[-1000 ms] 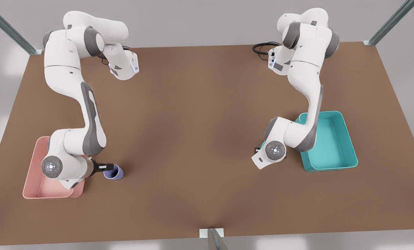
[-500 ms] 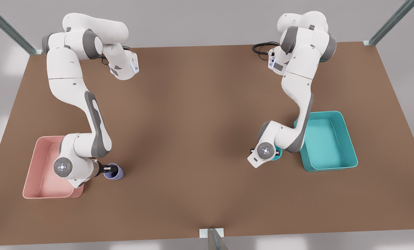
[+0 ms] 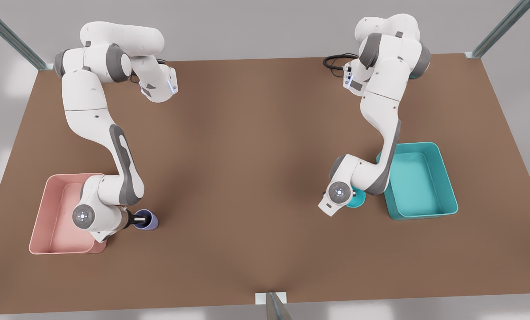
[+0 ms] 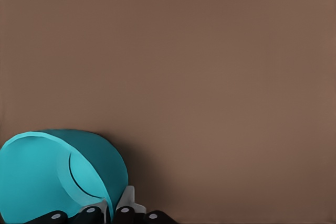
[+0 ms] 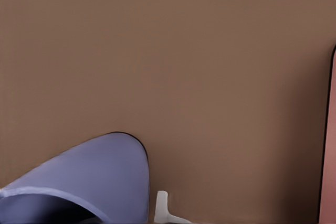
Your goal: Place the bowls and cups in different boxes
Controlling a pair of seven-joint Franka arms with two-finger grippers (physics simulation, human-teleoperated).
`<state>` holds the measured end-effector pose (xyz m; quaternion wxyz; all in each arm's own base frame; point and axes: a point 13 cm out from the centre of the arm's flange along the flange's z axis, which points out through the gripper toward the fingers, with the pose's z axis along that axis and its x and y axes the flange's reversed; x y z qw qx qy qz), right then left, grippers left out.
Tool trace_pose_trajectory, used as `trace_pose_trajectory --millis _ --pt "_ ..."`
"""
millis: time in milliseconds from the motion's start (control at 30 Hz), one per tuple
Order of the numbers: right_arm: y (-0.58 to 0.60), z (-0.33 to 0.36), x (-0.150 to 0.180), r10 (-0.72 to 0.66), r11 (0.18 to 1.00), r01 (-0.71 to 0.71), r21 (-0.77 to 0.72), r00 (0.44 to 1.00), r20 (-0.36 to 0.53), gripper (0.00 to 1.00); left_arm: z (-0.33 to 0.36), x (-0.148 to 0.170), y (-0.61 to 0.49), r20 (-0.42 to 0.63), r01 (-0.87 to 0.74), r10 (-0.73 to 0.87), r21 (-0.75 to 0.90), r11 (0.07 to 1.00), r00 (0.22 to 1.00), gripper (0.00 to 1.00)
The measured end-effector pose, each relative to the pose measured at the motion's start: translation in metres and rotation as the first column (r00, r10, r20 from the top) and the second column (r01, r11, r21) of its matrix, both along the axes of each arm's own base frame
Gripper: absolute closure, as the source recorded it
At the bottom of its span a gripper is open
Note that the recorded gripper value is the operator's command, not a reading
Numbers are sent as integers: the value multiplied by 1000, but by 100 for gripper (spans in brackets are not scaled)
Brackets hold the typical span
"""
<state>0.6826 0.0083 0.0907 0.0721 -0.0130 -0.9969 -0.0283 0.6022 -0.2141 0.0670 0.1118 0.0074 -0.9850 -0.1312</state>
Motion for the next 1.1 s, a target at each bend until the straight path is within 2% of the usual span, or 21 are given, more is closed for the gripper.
trace_pose_trajectory --millis 67,133,200,267,367,433,533,633,667,700,733,767,800,833,867,900,933,967,1000,1100 --pt "0 7 5 7 1000 -7 -2 1000 14 79 34 14 -3 31 -18 18 -3 1000 999 79" --pt "-5 25 11 9 1000 -9 -3 999 41 79 99 32 15 78 -65 64 5 998 995 79" --pt "-20 70 19 3 1000 -3 -3 996 88 79 152 42 71 96 -163 161 16 986 982 79" --pt "-45 126 22 -5 1000 6 -4 990 138 79 174 41 153 75 -286 283 32 958 956 79" --pt "-104 174 14 -19 1000 21 -10 985 173 79 141 8 244 -1 -397 399 94 913 917 79" --pt "-152 180 2 -32 999 35 -13 985 167 79 103 -19 274 -46 -418 427 125 900 903 79" --pt "-201 158 -13 -27 999 29 -13 991 128 79 44 -52 295 -87 -418 431 134 898 898 79" --pt "-233 108 -21 -9 1000 9 -8 997 75 79 1 -58 304 -75 -410 420 116 905 905 79" --pt "-239 95 -23 1 1000 0 -6 998 64 79 -7 -56 306 -66 -407 415 108 907 908 72" --pt "-243 83 -24 12 1000 -12 -3 998 58 79 -12 -52 306 -54 -403 410 99 910 911 16" --pt "-246 72 -25 23 1000 -23 -1 998 54 79 -13 -48 308 -38 -403 407 88 911 913 10" --pt "-249 64 -25 34 999 -34 1 998 53 79 -7 -41 309 -15 -402 405 75 912 914 10" --pt "-252 55 -25 46 999 -46 1 998 54 79 9 -32 309 13 -402 402 60 913 915 10" --pt "-253 49 -25 57 998 -57 2 997 55 79 33 -23 309 43 -402 400 46 915 915 3" --pt "-256 45 -25 67 998 -67 0 996 57 79 64 -8 308 73 -405 402 27 914 913 0" --pt "-256 39 -24 78 997 -79 0 995 58 65 102 11 303 106 -402 399 5 916 911 0" --pt "-257 35 -24 89 996 -90 -1 994 59 9 149 34 282 138 -386 388 -40 922 911 0" --pt "-258 33 -24 100 995 -100 -3 993 60 0 202 52 249 167 -353 365 -97 931 916 0" --pt "-259 32 -23 109 994 -108 -10 992 61 0 252 58 211 184 -296 320 -144 944 929 0" --pt "-265 32 -22 129 991 -127 -37 990 64 0 321 31 140 144 -157 185 -185 970 972 0"
